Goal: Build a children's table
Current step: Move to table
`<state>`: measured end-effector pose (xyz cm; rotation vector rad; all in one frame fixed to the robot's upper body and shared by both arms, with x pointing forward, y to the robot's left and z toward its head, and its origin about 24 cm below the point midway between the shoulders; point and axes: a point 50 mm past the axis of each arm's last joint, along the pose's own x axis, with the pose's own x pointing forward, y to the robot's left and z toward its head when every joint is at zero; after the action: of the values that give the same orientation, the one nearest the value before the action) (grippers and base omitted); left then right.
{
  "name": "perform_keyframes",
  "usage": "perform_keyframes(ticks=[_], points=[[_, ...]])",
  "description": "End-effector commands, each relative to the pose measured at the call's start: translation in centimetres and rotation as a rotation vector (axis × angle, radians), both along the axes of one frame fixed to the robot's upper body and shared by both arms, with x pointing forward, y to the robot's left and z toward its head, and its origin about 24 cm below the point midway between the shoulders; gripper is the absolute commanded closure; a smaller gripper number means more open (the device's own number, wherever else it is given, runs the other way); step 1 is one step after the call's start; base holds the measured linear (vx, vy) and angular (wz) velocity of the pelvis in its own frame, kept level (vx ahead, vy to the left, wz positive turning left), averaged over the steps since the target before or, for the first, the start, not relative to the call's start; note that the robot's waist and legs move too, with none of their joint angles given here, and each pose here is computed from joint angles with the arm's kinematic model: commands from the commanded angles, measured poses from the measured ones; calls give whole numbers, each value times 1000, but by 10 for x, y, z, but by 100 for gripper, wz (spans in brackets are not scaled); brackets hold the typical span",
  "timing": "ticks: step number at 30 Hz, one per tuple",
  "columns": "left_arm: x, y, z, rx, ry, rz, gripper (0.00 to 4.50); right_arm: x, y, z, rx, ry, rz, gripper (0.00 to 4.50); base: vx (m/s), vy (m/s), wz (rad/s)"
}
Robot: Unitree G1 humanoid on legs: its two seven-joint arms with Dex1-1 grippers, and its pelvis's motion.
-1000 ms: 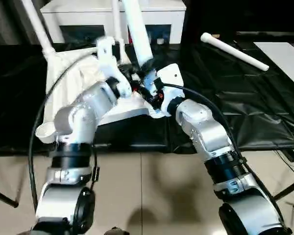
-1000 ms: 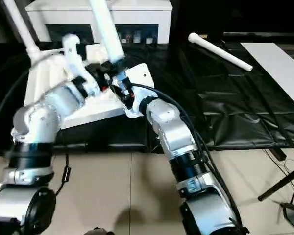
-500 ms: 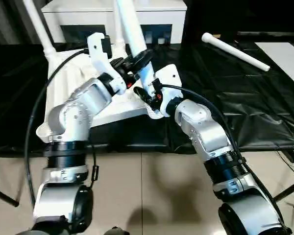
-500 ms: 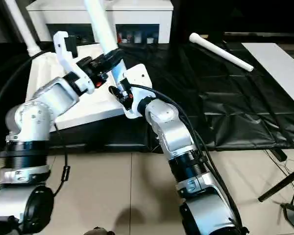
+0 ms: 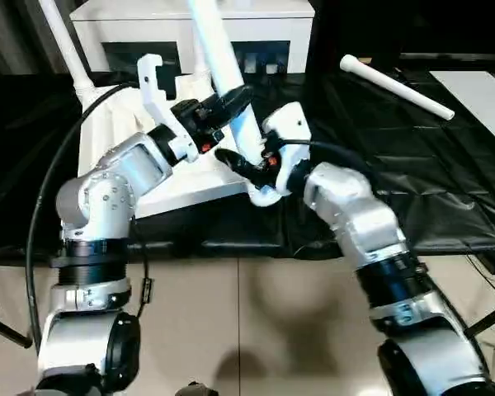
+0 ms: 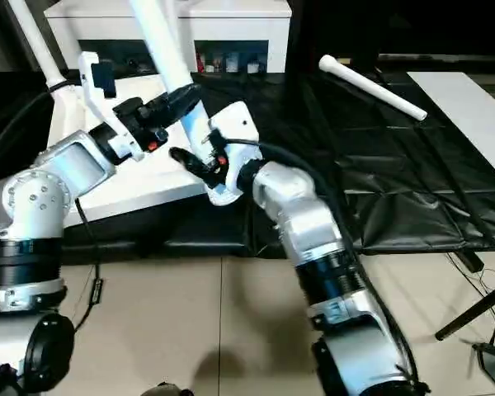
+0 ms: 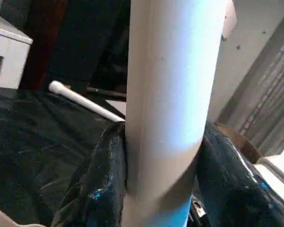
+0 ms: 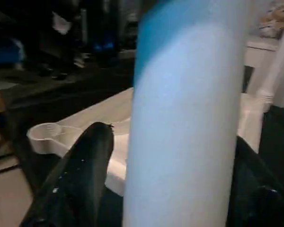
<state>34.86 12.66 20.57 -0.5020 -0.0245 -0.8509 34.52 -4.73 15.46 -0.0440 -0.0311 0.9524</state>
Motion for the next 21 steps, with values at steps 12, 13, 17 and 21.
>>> perform_keyframes(ticks=[12, 13, 17, 21], points=[[-19, -3, 16, 130, -130, -357, 264, -14, -26, 8, 3, 228, 295, 92, 0, 0, 0], [-22, -3, 17, 137, -138, -395, 264, -15, -27, 9, 18, 251, 312, 92, 0, 0, 0], [-28, -3, 19, 132, -155, -462, 264, -16, -31, 10, 26, 287, 348, 111, 0, 0, 0], [-27, -1, 20, 134, -160, -480, 264, -17, -34, 8, 6, 324, 361, 144, 0, 0, 0]])
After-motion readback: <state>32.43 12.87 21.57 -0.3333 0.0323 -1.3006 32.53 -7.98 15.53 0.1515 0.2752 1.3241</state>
